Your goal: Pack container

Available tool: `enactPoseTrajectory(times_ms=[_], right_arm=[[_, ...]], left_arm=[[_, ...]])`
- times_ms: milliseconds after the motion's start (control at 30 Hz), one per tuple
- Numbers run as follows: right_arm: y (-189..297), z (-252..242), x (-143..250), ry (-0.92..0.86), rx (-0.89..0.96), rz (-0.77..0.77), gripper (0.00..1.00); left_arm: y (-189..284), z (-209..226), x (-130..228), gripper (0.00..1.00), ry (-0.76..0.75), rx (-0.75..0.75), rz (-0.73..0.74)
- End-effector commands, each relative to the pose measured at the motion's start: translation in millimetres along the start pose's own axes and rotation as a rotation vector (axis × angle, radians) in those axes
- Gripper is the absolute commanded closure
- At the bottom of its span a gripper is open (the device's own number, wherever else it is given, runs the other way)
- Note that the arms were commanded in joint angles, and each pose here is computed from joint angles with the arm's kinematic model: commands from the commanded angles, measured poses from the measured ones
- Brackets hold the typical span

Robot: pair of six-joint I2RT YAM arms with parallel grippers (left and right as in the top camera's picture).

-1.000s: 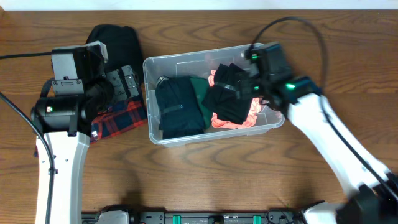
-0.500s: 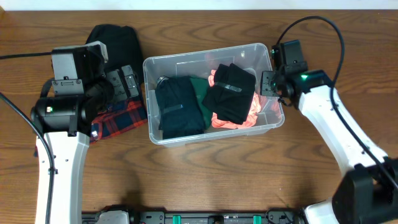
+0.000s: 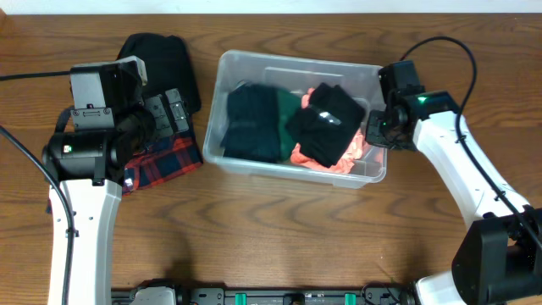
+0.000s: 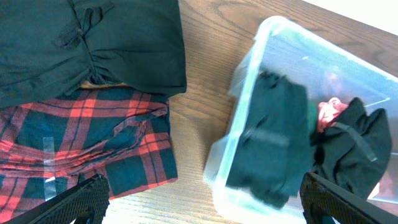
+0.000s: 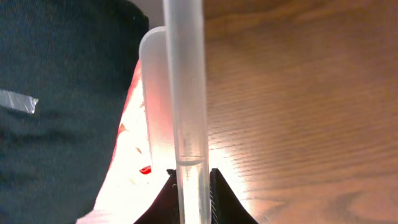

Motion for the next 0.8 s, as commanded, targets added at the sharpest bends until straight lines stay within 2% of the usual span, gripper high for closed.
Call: enactPoseTrajectory(times_ms=[0,100,233,367,767], right_arm=[[-6.9,-25.8,3.5,-0.099,0.090,0.027,0.90],[-6.3,-38.6,-0.1,-0.081,0.148,0.010,0.87],[-5.4,-49.3,-10.9,0.034,0.198,-0.030,0.85],[-4.8,-52.9,-20.6,0.156,0.217,-0.060,0.85],[-1.3,-58.3,-39.4,0.287,0.276,-0.128,0.87]], left_arm=[[2.6,-2.4,-4.6,0.02,-0.009,0.009,-0.010],[2.6,-2.3,-4.7,0.02,-0.009,0.009,-0.010],[2.6,-2.3,-4.7,0.02,-0.009,0.009,-0.010],[2.6,-2.3,-4.7,0.02,-0.009,0.009,-0.010],[2.6,-2.3,-4.7,0.02,-0.009,0.009,-0.010]])
Point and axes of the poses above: each gripper's point midway between its finger pads, its own y axis back along the fingers, its own z axis along the line the jaws close on, x = y × z, the point moved 3 cm from there along y, back along the fingers, and after that the axes turned 13 degrees about y, right-handed, at the moved point
